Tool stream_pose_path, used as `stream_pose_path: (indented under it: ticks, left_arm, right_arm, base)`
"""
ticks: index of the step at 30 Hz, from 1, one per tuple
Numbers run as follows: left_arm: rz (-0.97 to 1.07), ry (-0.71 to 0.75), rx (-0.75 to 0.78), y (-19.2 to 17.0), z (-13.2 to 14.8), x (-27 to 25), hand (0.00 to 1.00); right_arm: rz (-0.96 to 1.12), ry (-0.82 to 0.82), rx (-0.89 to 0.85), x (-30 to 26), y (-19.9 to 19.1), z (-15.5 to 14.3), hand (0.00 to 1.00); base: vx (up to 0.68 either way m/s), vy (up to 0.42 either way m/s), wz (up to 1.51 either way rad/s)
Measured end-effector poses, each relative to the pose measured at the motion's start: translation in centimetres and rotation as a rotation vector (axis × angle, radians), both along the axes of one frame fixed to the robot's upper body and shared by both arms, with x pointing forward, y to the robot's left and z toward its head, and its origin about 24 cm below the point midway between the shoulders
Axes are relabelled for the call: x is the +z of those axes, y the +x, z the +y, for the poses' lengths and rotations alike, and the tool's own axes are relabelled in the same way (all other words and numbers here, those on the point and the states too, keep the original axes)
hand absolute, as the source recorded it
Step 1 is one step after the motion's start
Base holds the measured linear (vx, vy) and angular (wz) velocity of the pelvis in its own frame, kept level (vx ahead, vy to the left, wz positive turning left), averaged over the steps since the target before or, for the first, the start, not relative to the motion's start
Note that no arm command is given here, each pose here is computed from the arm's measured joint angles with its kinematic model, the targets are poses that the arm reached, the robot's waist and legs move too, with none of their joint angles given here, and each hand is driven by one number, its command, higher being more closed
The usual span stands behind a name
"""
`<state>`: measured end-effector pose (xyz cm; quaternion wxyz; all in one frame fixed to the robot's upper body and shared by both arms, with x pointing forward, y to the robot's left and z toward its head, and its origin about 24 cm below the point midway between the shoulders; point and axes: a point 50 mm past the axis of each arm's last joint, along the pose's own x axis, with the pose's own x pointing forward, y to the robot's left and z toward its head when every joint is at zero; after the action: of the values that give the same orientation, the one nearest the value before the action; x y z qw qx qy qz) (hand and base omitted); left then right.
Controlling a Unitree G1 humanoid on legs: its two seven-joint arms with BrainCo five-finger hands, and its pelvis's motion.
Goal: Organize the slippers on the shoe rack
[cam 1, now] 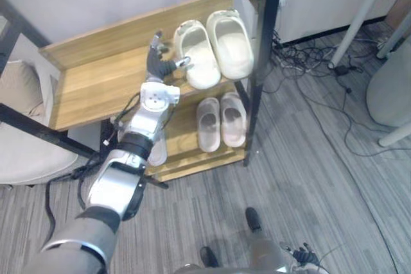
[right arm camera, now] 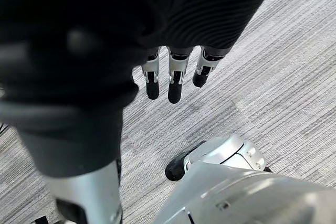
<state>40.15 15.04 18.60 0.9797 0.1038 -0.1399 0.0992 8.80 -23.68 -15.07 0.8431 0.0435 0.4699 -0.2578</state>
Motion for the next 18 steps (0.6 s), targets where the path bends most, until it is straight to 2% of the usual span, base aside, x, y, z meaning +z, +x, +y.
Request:
stream_pose_path:
  ticks: [8,18]
  left_arm:
    - [-0.017,-0.067,-0.024,-1.1,0.0,-1.0,0.00]
    - [0.023,-0.117,-0.110,-1.9,-2.5,-3.2,0.00]
  right_arm:
    - [0.003,-0.002,0.007,0.0,0.0,0.0,0.00]
    - [0.009,0.003,0.034,-0.1,0.1,0.5,0.00]
  base:
    - [0.01,-0.018,0.08]
    - [-0.01,-0.014,0.08]
